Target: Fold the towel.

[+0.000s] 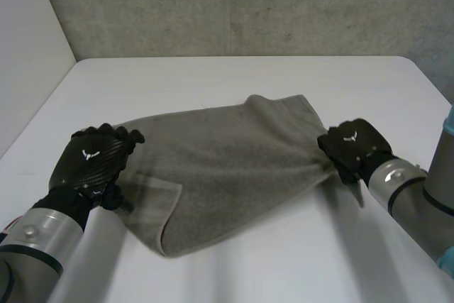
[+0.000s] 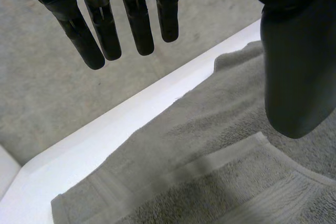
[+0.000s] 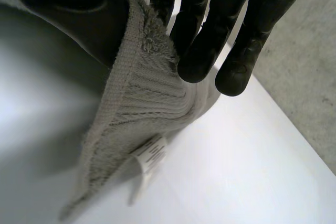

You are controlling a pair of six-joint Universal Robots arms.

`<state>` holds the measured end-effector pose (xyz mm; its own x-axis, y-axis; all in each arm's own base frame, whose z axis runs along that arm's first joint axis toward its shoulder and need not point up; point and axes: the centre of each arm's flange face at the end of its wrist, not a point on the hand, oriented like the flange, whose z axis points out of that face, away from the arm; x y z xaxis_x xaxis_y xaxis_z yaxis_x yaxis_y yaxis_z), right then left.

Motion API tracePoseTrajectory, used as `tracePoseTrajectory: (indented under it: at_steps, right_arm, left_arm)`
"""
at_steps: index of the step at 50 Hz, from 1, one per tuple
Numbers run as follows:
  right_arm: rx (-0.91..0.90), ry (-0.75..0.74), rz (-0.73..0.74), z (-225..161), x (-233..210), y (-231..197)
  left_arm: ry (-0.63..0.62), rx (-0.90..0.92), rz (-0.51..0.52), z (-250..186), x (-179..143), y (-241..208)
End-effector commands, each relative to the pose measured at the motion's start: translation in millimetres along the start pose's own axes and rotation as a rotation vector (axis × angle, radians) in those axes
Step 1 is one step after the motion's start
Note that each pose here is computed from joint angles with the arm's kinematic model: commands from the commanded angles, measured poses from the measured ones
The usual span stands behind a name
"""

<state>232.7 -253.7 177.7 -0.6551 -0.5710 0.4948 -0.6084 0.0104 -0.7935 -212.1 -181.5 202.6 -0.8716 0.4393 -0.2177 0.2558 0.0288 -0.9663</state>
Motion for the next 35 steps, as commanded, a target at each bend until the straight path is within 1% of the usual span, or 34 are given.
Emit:
tracePoseTrajectory:
  at_steps: [1, 3, 7, 9, 11, 12, 14, 15, 16, 17, 19, 20, 22, 26, 35]
  right_arm:
    - [-0.022, 0.024, -0.024, 4, 0, 21]
    - [-0.021, 0.019, -0.02, 5, -1, 22]
    - [-0.034, -0.003, -0.017, 6, -8, 27]
    - [-0.045, -0.016, -0.017, 8, -12, 31]
    - [-0.051, -0.02, -0.017, 9, -13, 33]
    - [-0.051, -0.02, -0.017, 9, -13, 33]
    - [-0.057, -0.02, -0.016, 9, -14, 35]
    - [-0.057, -0.02, -0.016, 9, -14, 35]
    - [-0.056, -0.024, -0.015, 9, -15, 35]
    - [-0.06, -0.023, -0.015, 8, -15, 36]
    - [-0.061, -0.024, -0.015, 8, -15, 36]
    - [-0.061, -0.024, -0.015, 8, -15, 36]
    - [-0.064, -0.026, -0.014, 8, -16, 37]
    - [-0.063, -0.025, -0.014, 8, -16, 37]
    - [-0.066, -0.02, -0.018, 7, -17, 39]
  left_arm:
    - [0.021, 0.048, -0.004, 14, -10, -24]
    - [0.028, 0.073, 0.001, 21, -13, -34]
    - [0.062, 0.046, 0.004, 35, -11, -27]
    - [0.082, 0.018, 0.003, 43, -9, -21]
    - [0.132, -0.033, 0.006, 58, 0, -11]
    - [0.132, -0.033, 0.006, 58, 0, -11]
    - [0.184, -0.12, 0.032, 71, 9, 3]
    - [0.184, -0.121, 0.033, 71, 9, 3]
    - [0.209, -0.172, 0.058, 78, 12, 10]
    - [0.209, -0.173, 0.058, 78, 12, 10]
    - [0.282, -0.287, 0.13, 84, 24, 23]
    - [0.282, -0.287, 0.131, 84, 24, 23]
    - [0.343, -0.378, 0.197, 86, 30, 30]
    - [0.366, -0.41, 0.218, 90, 31, 31]
    - [0.365, -0.414, 0.23, 99, 33, 36]
